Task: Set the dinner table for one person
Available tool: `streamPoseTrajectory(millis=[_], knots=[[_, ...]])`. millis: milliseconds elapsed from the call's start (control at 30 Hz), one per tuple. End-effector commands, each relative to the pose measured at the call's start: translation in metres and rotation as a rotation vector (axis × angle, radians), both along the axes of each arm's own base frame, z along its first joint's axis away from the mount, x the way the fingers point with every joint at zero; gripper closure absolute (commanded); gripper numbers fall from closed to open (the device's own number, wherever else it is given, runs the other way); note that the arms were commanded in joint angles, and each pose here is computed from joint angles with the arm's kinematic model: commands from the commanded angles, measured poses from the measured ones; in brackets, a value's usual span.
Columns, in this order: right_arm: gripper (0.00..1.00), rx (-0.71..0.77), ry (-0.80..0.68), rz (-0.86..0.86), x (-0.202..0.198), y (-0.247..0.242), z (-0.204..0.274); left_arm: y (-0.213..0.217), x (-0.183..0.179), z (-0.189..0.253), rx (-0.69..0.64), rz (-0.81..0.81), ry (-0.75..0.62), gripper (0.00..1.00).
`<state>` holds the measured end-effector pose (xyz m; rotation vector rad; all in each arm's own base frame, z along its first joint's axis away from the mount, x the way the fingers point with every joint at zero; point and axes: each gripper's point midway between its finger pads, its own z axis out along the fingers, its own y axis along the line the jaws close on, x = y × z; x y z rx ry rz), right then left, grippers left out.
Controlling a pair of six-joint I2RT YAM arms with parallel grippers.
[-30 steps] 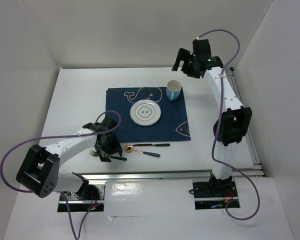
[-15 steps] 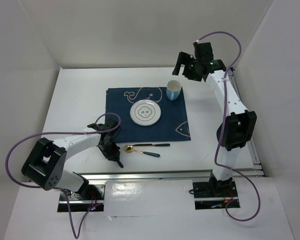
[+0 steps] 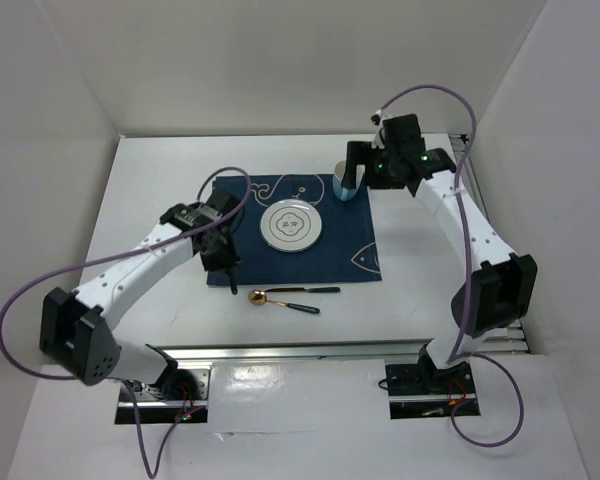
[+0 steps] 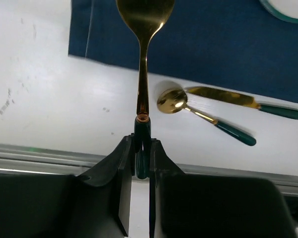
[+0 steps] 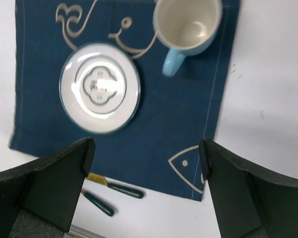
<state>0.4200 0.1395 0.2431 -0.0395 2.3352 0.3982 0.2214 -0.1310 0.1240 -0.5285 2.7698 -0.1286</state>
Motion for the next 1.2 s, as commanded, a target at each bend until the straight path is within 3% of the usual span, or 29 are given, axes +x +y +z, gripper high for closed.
streamPoseTrajectory(millis=[0, 133, 300, 367, 533, 633, 967, 1033, 1100, 1133, 1167], knots=[[0.01, -0.092, -0.061, 0.189, -0.043, 0.034, 0.001, -0.004, 0.032, 0.015, 0.102, -0.160, -0.012, 1.00], [0.01, -0.130, -0.053, 0.320, -0.092, 0.070, -0.024, -0.017, 0.084, 0.002, 0.195, -0.251, -0.024, 1.00], [0.02, -0.125, -0.090, 0.471, -0.147, 0.103, -0.057, -0.010, 0.130, -0.039, 0.324, -0.320, 0.093, 1.00], [0.10, -0.114, -0.112, 0.530, -0.162, 0.110, -0.064, -0.010, 0.130, -0.059, 0.344, -0.337, 0.144, 1.00], [0.25, -0.125, -0.048, 0.598, -0.192, 0.123, -0.097, -0.004, 0.141, -0.074, 0.242, -0.298, 0.144, 1.00], [0.27, -0.140, -0.026, 0.655, -0.207, 0.135, -0.114, -0.003, 0.146, -0.077, 0.187, -0.297, 0.141, 1.00], [0.27, -0.191, 0.018, 0.769, -0.227, 0.176, -0.169, -0.006, 0.148, -0.092, 0.184, -0.292, 0.175, 1.00], [0.31, -0.216, 0.040, 0.776, -0.230, 0.176, -0.180, -0.003, 0.143, -0.096, 0.194, -0.270, 0.201, 1.00], [0.35, -0.245, 0.071, 0.785, -0.231, 0.174, -0.195, -0.003, 0.143, -0.096, 0.194, -0.270, 0.201, 0.87], [0.36, -0.263, 0.083, 0.789, -0.235, 0.172, -0.202, -0.003, 0.141, -0.096, 0.196, -0.270, 0.210, 0.71], [0.36, -0.263, 0.081, 0.789, -0.233, 0.174, -0.204, -0.003, 0.142, -0.092, 0.192, -0.261, 0.201, 0.63]])
